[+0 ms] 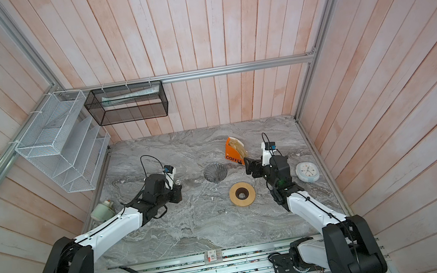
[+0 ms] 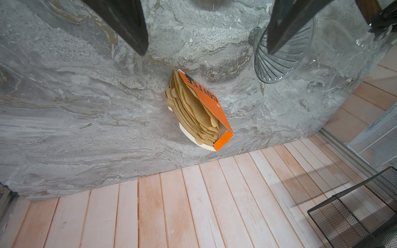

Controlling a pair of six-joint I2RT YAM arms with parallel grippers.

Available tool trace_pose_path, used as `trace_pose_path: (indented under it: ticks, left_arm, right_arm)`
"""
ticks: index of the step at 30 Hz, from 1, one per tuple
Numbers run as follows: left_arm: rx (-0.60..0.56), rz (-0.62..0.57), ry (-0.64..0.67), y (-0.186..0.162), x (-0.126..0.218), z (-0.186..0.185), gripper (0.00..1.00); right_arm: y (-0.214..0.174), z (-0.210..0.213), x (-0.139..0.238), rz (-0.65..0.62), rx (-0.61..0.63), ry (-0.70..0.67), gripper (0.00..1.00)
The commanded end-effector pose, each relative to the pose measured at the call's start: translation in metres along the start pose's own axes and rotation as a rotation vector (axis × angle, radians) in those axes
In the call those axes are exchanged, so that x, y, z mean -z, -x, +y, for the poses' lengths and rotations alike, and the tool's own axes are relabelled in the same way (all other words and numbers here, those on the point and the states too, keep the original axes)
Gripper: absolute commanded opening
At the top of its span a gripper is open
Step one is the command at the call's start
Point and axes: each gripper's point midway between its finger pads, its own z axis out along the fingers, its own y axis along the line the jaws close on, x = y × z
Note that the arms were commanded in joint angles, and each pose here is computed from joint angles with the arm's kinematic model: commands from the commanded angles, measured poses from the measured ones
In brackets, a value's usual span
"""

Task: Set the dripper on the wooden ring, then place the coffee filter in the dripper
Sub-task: 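Close the left gripper on the carafe handle and drag it toward the robot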

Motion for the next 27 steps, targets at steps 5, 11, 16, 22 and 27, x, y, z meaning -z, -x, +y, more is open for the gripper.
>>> trace_pose_path:
  ticks: [5,11,16,22,27]
  left_arm:
    - [0.033,-0.017,-0.013,-0.006,0.016,-0.011,0.24]
    - [0.031,0.019,-0.04,-0.023,0.02,-0.029,0.24]
    - [0.024,0.053,-0.041,-0.036,0.026,-0.042,0.24]
    - [0.022,0.081,-0.048,-0.048,0.034,-0.058,0.24]
    - [0.026,0.116,-0.053,-0.063,0.042,-0.07,0.24]
  right_arm:
    - [0.0,0.004,0.01,-0.003,-0.016,0.02,0.87]
    - [-0.003,0.004,0.012,0.008,-0.023,0.019,0.86]
    - [-0.001,0.006,0.014,0.004,-0.031,0.03,0.86]
    - [-0.002,0.008,0.014,0.006,-0.045,0.04,0.86]
    - [-0.002,0.01,0.014,0.007,-0.055,0.048,0.86]
